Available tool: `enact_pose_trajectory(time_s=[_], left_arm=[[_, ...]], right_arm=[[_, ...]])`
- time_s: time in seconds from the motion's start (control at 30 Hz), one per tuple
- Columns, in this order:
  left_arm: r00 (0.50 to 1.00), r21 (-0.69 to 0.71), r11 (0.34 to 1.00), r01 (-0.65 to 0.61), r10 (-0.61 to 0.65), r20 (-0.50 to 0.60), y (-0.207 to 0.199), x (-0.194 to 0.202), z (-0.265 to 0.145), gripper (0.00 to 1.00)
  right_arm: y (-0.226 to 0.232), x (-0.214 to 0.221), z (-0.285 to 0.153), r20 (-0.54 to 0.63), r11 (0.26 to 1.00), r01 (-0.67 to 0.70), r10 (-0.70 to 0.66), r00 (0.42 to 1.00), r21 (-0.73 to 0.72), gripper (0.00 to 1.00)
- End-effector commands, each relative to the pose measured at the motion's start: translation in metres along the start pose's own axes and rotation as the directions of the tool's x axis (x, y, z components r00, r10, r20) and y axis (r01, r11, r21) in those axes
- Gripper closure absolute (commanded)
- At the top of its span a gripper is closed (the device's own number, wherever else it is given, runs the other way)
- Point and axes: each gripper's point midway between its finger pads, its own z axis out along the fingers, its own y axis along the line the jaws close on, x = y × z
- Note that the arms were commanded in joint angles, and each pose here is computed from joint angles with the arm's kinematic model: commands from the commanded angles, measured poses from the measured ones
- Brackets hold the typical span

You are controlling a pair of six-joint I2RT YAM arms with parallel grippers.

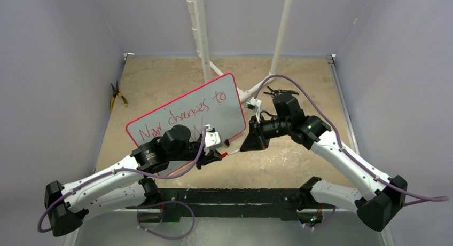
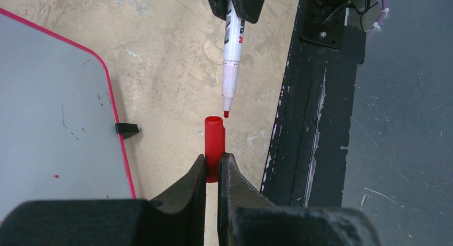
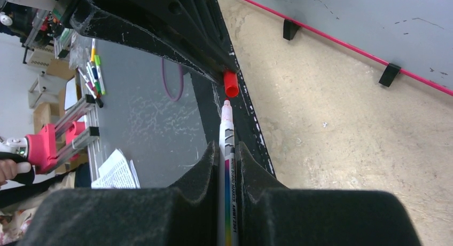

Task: Write a sentence on the whiteboard
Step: Close the whiteboard marker at the center of the board.

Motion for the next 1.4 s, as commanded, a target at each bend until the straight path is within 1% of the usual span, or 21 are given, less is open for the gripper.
enact_pose_trajectory(time_s=[0.0, 0.2, 0.9, 1.37], left_arm=[[0.999, 0.03, 0.999, -0.022, 0.021, 0.032, -0.005, -0.007, 0.002, 1.0], [0.999, 0.033, 0.999, -0.025, 0.024, 0.033, -0.006, -0.007, 0.002, 1.0], [0.999, 0.05, 0.998, -0.026, 0.024, 0.036, -0.011, -0.007, 0.002, 1.0], [1.0, 0.027, 1.0, -0.013, 0.013, 0.023, -0.007, -0.006, 0.003, 1.0]], right_arm=[[0.006, -0.02, -0.005, 0.045, 0.998, 0.067, -0.067, 0.997, 0.004, 1.0], [0.012, -0.023, -0.008, 0.055, 0.998, 0.055, -0.055, 0.997, -0.007, 1.0], [0.0, -0.023, -0.003, 0.049, 0.998, 0.056, -0.057, 0.997, 0.03, 1.0], [0.004, -0.018, 0.001, 0.027, 0.998, 0.056, -0.056, 0.998, -0.019, 1.0]])
